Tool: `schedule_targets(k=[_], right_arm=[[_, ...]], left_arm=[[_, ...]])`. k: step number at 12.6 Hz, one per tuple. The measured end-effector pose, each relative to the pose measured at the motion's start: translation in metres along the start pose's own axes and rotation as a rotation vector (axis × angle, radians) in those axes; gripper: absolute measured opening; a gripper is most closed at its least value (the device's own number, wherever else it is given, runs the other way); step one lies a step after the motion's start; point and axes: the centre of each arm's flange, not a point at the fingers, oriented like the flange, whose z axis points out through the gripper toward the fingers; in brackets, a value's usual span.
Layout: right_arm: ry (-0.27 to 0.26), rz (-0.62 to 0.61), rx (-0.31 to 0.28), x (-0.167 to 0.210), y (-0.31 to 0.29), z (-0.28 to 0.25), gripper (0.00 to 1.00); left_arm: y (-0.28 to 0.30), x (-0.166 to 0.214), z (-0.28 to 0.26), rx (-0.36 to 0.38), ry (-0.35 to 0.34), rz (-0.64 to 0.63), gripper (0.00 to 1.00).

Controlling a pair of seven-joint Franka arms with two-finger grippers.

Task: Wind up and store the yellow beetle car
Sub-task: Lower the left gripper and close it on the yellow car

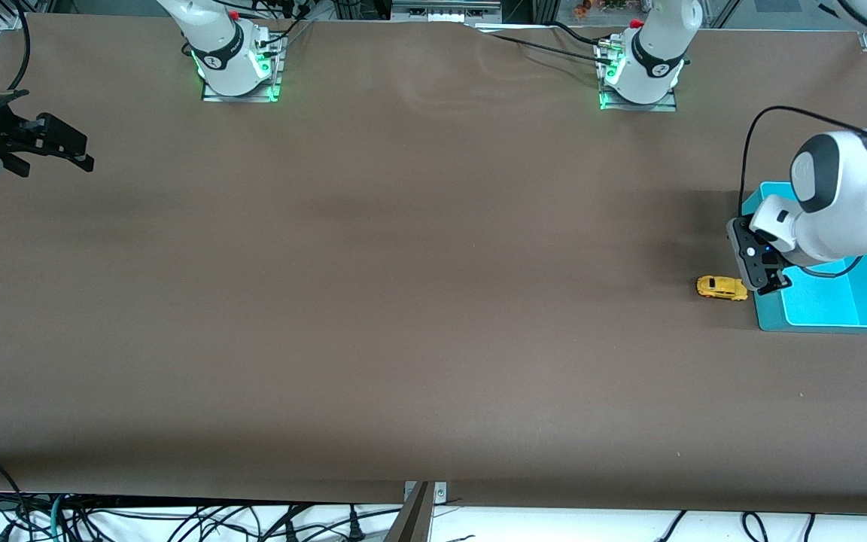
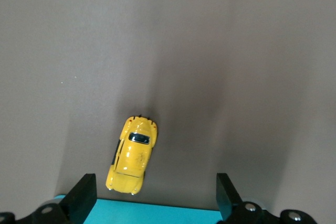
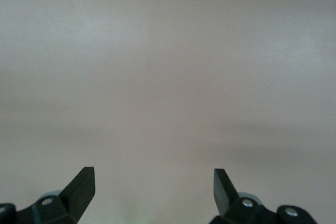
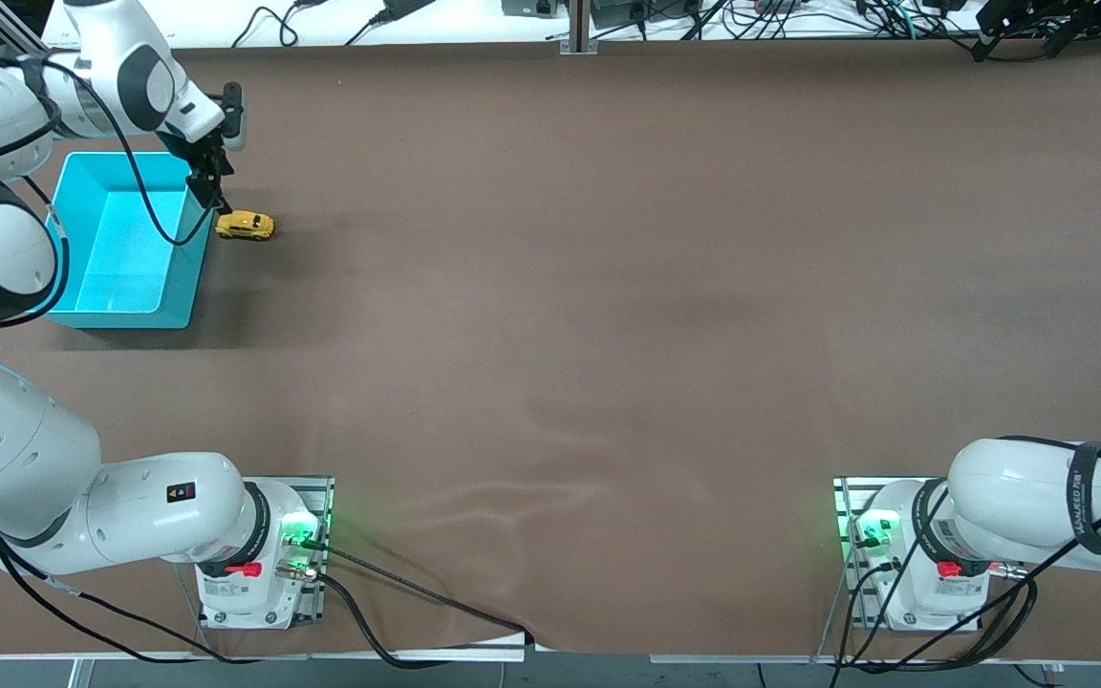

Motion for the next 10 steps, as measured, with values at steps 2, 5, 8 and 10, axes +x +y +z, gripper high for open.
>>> schedule_targets(k=[2,5,8,10], right_arm=[[0.006,0.0,0.0,0.001,0.0,-0.003,1.0],[0.012,0.0,-0.001,0.001,0.0,-0.005,1.0],[-0.001,0.0,0.004,0.005,0.002,0.001,1.0],[-0.005,0.0,0.006,0.007,0.002,0.004,1.0]], left_arm=[[-0.006,-0.011,0.02,0.031,0.009,0.051,1.0],[-0.014,-0.022,0.04,0.065,0.015,0.084,1.0],[-0.019,-0.018,0.052,0.09,0.02,0.093,1.0],[-0.02,-0.017,0.064,0.101,0.022,0.109,1.0]])
